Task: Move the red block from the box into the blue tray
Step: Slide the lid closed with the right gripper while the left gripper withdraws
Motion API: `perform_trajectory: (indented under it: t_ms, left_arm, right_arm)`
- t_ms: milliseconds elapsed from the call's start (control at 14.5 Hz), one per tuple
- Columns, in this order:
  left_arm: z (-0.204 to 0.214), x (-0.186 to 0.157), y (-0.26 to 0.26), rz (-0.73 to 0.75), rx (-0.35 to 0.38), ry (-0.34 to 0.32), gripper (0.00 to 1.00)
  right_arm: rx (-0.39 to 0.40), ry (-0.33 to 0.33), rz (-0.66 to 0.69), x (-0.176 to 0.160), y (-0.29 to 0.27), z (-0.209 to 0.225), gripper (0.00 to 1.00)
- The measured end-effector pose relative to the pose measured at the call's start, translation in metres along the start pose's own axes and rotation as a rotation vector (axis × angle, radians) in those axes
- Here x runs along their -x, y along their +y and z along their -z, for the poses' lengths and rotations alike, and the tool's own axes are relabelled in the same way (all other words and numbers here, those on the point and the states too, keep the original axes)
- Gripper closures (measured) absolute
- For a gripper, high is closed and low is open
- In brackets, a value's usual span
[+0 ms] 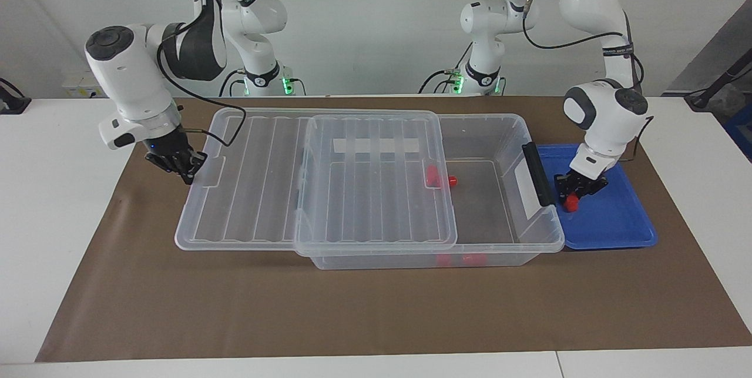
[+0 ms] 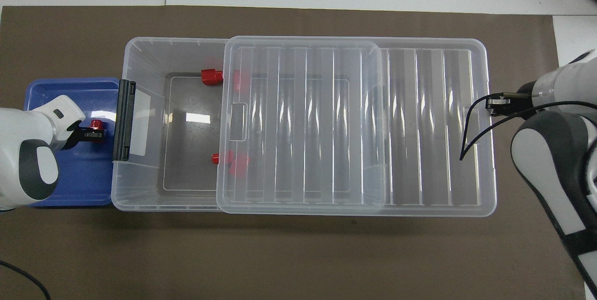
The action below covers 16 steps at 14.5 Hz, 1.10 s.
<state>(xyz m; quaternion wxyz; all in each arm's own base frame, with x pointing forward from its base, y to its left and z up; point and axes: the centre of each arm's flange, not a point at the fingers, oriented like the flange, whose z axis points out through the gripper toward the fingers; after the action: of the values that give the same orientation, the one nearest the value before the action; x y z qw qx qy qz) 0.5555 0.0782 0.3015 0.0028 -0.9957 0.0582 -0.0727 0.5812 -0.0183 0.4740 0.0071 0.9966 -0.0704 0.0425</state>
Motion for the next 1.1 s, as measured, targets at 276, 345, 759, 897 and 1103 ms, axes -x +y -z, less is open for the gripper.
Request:
perform_trajectory:
  t_ms: [276, 345, 759, 897, 1103]
  left_arm:
    - [-0.005, 0.001, 0.0, 0.0, 0.001, -0.007, 0.2]
    - [-0.005, 0.001, 0.0, 0.0, 0.001, -0.008, 0.1]
    - [-0.005, 0.0, 0.001, -0.001, 0.001, -0.007, 0.0]
    - [-0.002, -0.002, 0.0, -0.002, 0.001, -0.005, 0.0]
    - [0.021, -0.017, -0.001, -0.006, 0.02, -0.043, 0.0]
  right_arm:
    - [-0.014, -0.008, 0.056, 0.006, -0.035, 0.0, 0.99]
    - [-0.016, -0.01, 0.07, 0.007, -0.044, 0.0, 0.99]
    - [-0.024, -0.02, 0.139, 0.018, -0.084, 0.0, 0.99]
    - [-0.026, -0.027, 0.155, 0.021, -0.094, 0.0, 0.99]
    - [-0.029, -0.036, 0.19, 0.028, -0.114, 0.001, 0.99]
